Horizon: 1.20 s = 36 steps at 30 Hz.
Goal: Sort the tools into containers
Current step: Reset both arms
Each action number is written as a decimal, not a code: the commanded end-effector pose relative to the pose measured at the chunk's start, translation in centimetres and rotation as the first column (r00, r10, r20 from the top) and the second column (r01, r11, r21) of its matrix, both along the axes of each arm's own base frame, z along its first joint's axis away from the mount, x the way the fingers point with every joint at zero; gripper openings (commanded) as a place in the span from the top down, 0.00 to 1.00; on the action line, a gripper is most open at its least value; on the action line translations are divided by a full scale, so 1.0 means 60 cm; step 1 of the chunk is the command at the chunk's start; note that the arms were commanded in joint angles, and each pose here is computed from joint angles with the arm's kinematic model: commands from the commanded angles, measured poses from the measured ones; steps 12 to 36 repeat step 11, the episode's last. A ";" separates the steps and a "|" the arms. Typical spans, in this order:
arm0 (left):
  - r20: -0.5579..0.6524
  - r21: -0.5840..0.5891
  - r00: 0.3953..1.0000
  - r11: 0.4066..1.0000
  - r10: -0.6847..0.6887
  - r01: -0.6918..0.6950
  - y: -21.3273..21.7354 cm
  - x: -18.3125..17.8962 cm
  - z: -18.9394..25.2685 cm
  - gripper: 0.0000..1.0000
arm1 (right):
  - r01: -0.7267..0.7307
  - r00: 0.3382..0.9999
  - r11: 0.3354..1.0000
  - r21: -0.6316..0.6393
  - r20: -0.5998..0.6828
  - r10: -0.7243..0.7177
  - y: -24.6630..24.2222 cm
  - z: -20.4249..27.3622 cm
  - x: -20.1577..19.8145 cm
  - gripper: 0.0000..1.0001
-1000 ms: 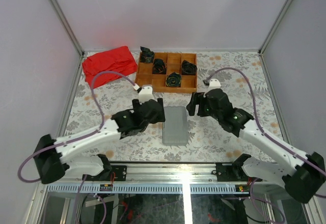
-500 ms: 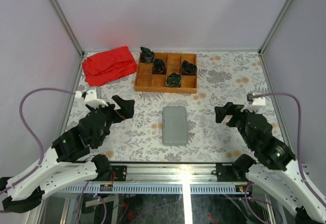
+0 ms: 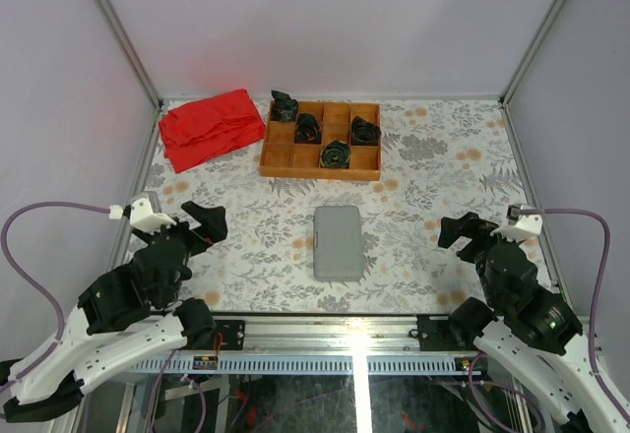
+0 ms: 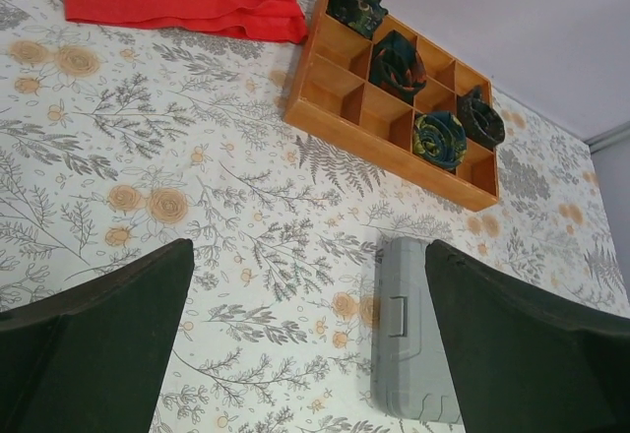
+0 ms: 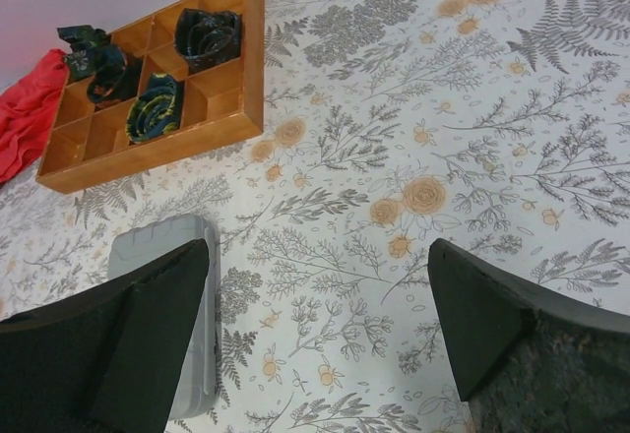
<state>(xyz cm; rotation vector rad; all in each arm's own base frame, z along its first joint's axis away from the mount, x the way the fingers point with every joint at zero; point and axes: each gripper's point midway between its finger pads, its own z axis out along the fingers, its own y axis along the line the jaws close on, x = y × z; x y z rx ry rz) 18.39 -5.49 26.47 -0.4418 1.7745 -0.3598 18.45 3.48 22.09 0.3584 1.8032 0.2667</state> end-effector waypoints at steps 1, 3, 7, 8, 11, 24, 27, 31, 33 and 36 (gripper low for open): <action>0.017 -0.012 0.997 0.997 0.076 -0.076 0.028 -0.002 -0.007 0.00 | 0.060 0.998 0.998 0.013 0.013 -0.060 -0.014 0.010 0.002 0.01; 0.026 -0.016 0.996 0.996 0.089 -0.089 0.034 -0.003 -0.006 0.00 | 0.052 0.999 0.999 0.011 0.007 -0.052 -0.011 0.009 0.003 0.01; 0.034 -0.034 0.994 0.994 0.103 -0.102 0.040 -0.004 -0.006 0.00 | 0.052 0.999 0.999 -0.004 -0.003 -0.052 -0.012 0.009 0.003 0.01; 0.035 -0.035 0.994 0.994 0.104 -0.103 0.041 -0.004 -0.006 0.00 | 0.051 0.999 0.999 -0.007 -0.006 -0.051 -0.011 0.008 0.004 0.01; 0.036 -0.033 0.994 0.995 0.100 -0.099 0.040 -0.005 -0.006 0.00 | 0.032 0.999 0.999 -0.010 -0.024 -0.033 -0.003 0.003 0.005 0.01; 0.036 -0.033 0.994 0.995 0.100 -0.099 0.040 -0.005 -0.006 0.00 | 0.032 0.999 0.999 -0.010 -0.024 -0.033 -0.003 0.003 0.005 0.01; 0.036 -0.033 0.994 0.995 0.100 -0.099 0.040 -0.005 -0.006 0.00 | 0.032 0.999 0.999 -0.010 -0.024 -0.033 -0.003 0.003 0.005 0.01; 0.036 -0.033 0.994 0.995 0.100 -0.099 0.040 -0.005 -0.006 0.00 | 0.032 0.999 0.999 -0.010 -0.024 -0.033 -0.003 0.003 0.005 0.01; 0.036 -0.033 0.994 0.995 0.100 -0.099 0.040 -0.005 -0.006 0.00 | 0.032 0.999 0.999 -0.010 -0.024 -0.033 -0.003 0.003 0.005 0.01; 0.036 -0.033 0.994 0.995 0.100 -0.099 0.040 -0.005 -0.006 0.00 | 0.032 0.999 0.999 -0.010 -0.024 -0.033 -0.003 0.003 0.005 0.01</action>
